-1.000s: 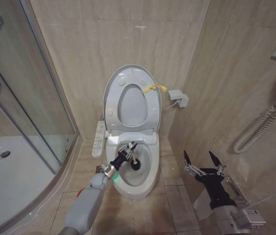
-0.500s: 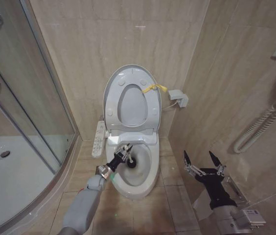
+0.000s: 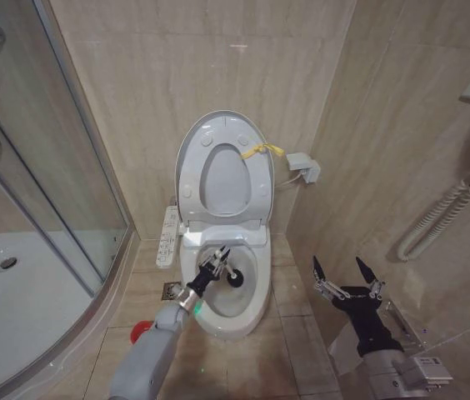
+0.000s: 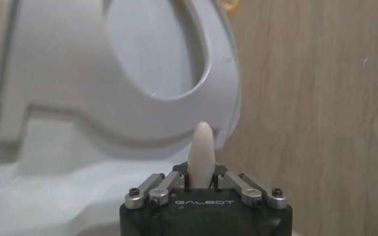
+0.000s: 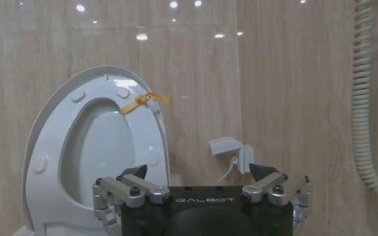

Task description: Open the toilet lid, clean the toilet bowl with a toilet brush, close the toilet lid, and flush.

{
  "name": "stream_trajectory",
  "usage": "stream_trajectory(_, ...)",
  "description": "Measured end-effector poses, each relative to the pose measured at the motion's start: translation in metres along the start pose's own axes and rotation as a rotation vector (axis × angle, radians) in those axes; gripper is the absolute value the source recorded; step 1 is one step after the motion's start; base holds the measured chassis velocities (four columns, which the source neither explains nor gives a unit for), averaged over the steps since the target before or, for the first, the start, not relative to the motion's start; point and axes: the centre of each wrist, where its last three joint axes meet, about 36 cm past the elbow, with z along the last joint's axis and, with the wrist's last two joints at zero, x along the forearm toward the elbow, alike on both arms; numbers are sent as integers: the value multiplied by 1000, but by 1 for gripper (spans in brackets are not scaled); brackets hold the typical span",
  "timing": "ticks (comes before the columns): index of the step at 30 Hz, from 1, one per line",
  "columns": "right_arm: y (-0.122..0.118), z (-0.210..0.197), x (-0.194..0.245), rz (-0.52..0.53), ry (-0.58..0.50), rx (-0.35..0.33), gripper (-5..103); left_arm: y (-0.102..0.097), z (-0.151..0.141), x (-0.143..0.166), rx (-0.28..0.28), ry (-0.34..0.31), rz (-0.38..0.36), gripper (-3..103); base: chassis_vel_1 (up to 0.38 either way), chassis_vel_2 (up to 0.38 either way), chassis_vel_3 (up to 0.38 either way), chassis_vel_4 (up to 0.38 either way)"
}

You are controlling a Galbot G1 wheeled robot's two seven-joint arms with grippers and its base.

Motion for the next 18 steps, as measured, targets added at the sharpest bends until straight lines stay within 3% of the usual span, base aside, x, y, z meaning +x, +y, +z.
stream_trajectory(3, 0, 0, 0, 0, 0, 0, 100, -3, -6, 1, 11, -8, -3, 22, 0, 0, 0, 0)
stream_trajectory(6, 0, 0, 0, 0, 0, 0, 100, -28, -35, -14, 94, -92, 6, 22, 0, 0, 0, 0)
stream_trajectory(11, 0, 0, 0, 0, 0, 0, 100, -56, -54, -17, 170, -132, 12, 22, 0, 0, 0, 0)
stream_trajectory(17, 0, 0, 0, 0, 0, 0, 100, -53, -34, -2, 129, -82, -2, 22, 0, 0, 0, 0)
stream_trajectory(18, 0, 0, 0, 0, 0, 0, 100, -43, -20, 7, 79, -47, -6, 22, 0, 0, 0, 0)
